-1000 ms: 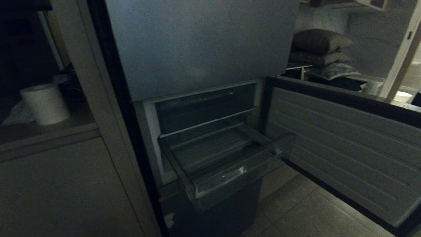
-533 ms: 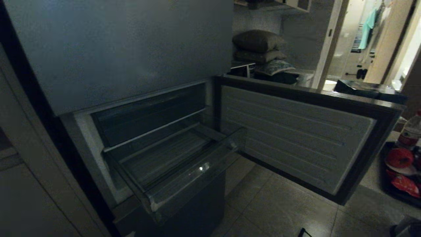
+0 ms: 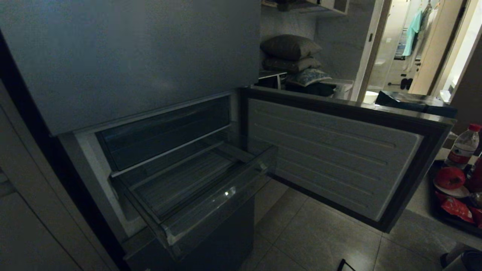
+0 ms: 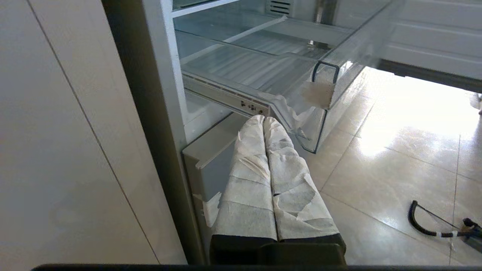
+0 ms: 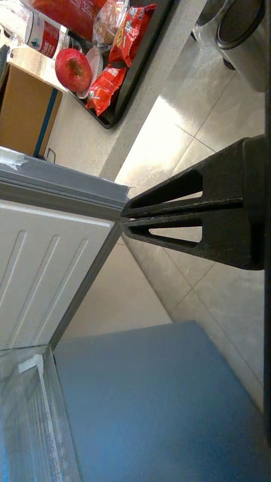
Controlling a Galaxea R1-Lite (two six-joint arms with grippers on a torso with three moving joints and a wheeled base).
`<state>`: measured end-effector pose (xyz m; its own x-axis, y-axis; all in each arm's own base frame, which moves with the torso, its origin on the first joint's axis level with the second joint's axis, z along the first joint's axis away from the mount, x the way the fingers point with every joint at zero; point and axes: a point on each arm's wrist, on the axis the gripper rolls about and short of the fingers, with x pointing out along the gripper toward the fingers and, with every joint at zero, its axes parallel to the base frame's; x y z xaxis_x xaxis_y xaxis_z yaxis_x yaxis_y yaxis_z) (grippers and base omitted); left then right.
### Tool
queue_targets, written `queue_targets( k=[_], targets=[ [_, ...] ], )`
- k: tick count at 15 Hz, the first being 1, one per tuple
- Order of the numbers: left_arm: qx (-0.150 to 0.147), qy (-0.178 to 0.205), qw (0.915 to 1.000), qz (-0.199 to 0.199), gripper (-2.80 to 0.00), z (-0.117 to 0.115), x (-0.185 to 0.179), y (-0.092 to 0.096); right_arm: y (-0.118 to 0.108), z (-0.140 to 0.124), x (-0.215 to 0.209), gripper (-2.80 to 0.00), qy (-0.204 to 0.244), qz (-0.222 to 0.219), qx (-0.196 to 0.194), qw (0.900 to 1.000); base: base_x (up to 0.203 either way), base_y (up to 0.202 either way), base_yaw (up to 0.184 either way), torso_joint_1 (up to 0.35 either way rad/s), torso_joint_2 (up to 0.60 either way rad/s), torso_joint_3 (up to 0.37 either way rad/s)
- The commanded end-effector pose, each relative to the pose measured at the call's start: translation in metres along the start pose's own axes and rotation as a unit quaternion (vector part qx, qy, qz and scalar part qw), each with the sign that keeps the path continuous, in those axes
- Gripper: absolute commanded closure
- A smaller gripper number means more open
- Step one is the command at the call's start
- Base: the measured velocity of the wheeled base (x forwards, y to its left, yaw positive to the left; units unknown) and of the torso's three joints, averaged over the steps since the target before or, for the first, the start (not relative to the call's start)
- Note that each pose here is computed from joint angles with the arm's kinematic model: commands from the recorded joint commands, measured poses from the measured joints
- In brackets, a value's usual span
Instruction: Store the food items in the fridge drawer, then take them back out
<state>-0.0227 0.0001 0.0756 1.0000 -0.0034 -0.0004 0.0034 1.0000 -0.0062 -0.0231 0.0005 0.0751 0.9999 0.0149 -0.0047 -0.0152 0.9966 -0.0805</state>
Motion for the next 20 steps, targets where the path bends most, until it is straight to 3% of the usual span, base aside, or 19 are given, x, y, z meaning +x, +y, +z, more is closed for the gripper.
queue_targets(
  k=[1, 9, 17, 20],
  targets=[
    [0.0, 0.0, 1.0, 0.0, 0.0, 0.0, 0.0, 0.0, 0.0, 0.0, 0.0, 0.0, 0.001, 0.0, 0.0, 1.0, 0.0, 0.0, 0.0, 0.0, 0.0, 0.0],
    [-0.001, 0.0, 1.0, 0.0, 0.0, 0.0, 0.0, 0.0, 0.0, 0.0, 0.0, 0.0, 0.001, 0.0, -0.001, 1.0, 0.176, -0.125, 0.004, 0.006, 0.0, 0.002],
    [-0.001, 0.0, 1.0, 0.0, 0.0, 0.0, 0.0, 0.0, 0.0, 0.0, 0.0, 0.0, 0.001, 0.0, 0.014, 1.0, 0.0, 0.0, 0.0, 0.0, 0.0, 0.0],
    [-0.001, 0.0, 1.0, 0.0, 0.0, 0.0, 0.0, 0.0, -0.004, 0.024, -0.007, 0.0, -0.016, -0.043, 0.023, 0.999, 0.0, 0.0, 0.0, 0.0, 0.0, 0.0]
  ],
)
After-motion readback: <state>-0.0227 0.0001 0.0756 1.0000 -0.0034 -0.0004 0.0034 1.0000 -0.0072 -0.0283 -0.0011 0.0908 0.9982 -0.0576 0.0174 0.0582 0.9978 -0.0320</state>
